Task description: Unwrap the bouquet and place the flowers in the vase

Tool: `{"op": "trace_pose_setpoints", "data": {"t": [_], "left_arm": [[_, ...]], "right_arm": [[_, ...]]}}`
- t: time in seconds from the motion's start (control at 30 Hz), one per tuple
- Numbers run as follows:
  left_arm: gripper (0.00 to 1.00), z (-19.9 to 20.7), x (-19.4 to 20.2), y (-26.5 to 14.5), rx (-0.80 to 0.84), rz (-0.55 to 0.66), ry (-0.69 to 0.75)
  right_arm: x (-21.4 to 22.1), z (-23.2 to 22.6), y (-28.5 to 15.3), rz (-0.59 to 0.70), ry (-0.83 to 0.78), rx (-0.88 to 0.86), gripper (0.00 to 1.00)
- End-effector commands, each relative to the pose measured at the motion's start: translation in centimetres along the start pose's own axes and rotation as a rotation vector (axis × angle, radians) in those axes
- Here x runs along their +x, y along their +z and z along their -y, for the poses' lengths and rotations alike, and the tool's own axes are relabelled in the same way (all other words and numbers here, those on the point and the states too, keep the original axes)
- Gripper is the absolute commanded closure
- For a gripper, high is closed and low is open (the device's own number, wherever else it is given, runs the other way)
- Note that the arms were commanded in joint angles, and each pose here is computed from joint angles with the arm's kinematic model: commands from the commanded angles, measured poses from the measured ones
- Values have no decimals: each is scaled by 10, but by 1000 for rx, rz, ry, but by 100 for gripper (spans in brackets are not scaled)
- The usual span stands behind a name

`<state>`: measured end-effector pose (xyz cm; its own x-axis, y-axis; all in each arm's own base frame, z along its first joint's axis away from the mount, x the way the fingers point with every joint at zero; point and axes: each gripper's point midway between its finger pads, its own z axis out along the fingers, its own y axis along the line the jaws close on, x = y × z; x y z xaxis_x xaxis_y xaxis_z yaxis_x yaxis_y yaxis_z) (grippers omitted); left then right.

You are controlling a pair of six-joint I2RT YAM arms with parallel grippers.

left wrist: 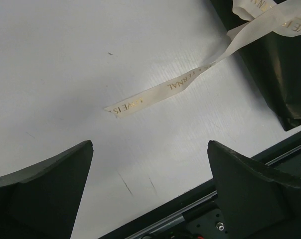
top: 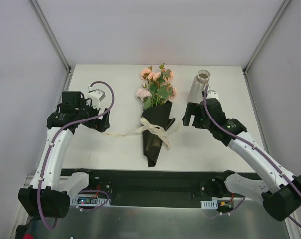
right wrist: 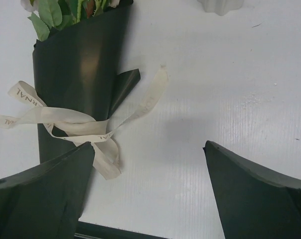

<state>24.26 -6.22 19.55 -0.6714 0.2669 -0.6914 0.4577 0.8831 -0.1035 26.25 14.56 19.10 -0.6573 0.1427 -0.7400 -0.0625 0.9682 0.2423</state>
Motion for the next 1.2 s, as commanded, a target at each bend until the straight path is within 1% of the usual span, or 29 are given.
{"op": "trace_pose_setpoints", "data": {"t": [0.0, 0.17, 0.33, 0.43, 0.5, 0.53, 0.57, 0.73, 0.77, 0.87, 1.0, 1.17], "left_arm": [[1, 12, 0, 0, 77, 0, 44], [1, 28, -6, 1, 187, 36, 104], [1, 29, -9, 18, 251, -9, 101], [1, 29, -5, 33, 258, -38, 151], [1, 24, -5, 43, 226, -46, 209], [1, 30, 0, 52, 244, -75, 239], [1, 31, -1, 58, 243, -78, 265], [1, 45, 13, 93, 306, -169, 347], [1, 55, 16, 98, 333, -182, 385], [1, 71, 29, 116, 396, -238, 433], [1, 84, 45, 135, 447, -298, 464], [1, 93, 54, 150, 475, -319, 491]], "right_arm": [[2, 0, 4, -13, -7, 6, 5], [16, 5, 15, -50, -66, 20, 10], [26, 1, 27, -61, -46, 6, 15], [34, -1, 35, -87, -13, 8, 16], [40, -6, 39, -107, 15, -8, 17], [41, -7, 43, -113, 25, -9, 17], [44, -10, 44, -123, 31, -19, 17], [54, -17, 57, -166, 92, -24, 18], [56, -17, 58, -173, 99, -25, 18], [59, -18, 62, -184, 110, -19, 19], [61, -16, 62, -184, 117, -12, 20], [65, -16, 63, -189, 135, -15, 20]]}}
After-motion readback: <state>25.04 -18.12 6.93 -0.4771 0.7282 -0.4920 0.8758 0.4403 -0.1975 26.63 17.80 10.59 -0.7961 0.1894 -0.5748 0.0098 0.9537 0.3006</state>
